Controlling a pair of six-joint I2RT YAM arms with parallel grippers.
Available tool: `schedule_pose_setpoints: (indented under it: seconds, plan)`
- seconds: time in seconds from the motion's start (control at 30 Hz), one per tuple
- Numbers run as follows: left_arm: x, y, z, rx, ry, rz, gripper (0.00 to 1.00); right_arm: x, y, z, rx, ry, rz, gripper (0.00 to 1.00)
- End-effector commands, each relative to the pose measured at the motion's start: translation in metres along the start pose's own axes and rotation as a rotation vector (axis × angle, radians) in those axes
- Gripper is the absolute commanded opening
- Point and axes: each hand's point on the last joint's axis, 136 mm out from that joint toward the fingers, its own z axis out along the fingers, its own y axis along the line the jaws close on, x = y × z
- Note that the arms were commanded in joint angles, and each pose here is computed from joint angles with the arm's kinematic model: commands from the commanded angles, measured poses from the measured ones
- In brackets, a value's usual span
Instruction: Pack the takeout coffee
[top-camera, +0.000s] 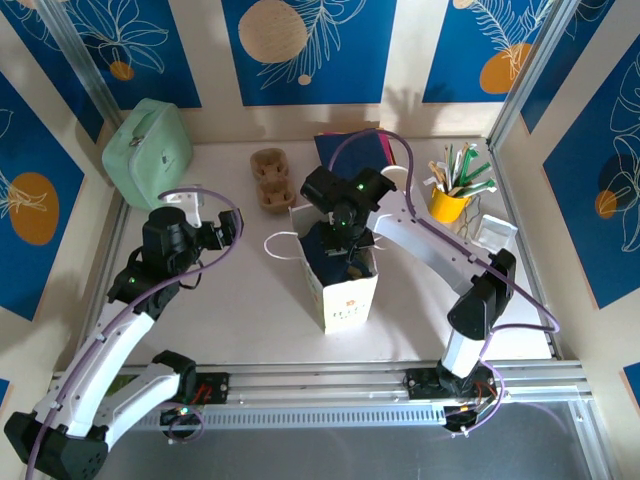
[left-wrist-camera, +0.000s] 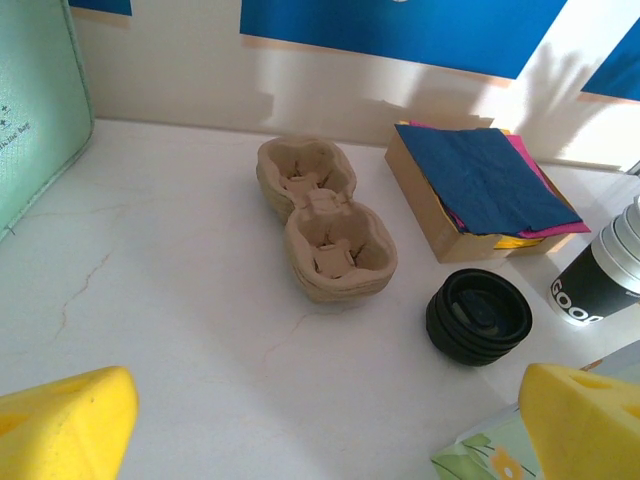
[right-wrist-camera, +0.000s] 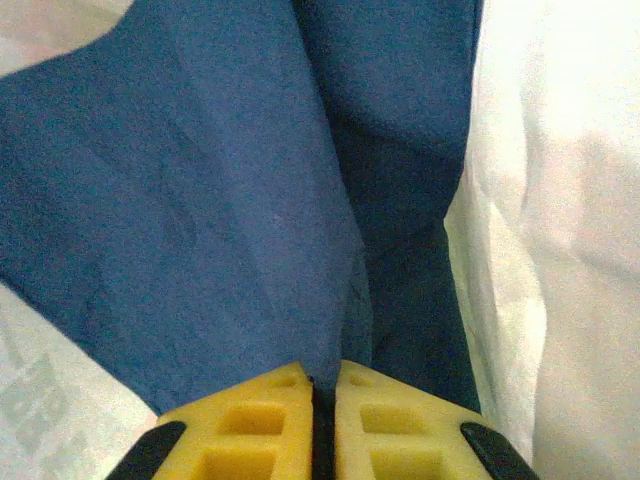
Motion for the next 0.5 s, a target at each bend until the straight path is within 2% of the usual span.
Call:
schedule_pose_setpoints:
  seconds: [0.0, 0.23, 0.47]
  plan:
    - [-0.005, 0.001, 0.002, 0.004, -0.022, -0.009, 0.98, -0.001, 0.002, -0.022, -0.031, -0.039, -0.004, 0.19]
    - [-0.003, -0.001, 0.005, 0.011, -0.014, -0.015, 0.98, -0.004, 0.021, -0.058, -0.136, -0.103, -0.062, 0.30]
    - [-0.006, -0.001, 0.006, 0.010, -0.026, -0.011, 0.98, -0.011, 0.030, -0.099, -0.246, -0.224, -0.100, 0.31]
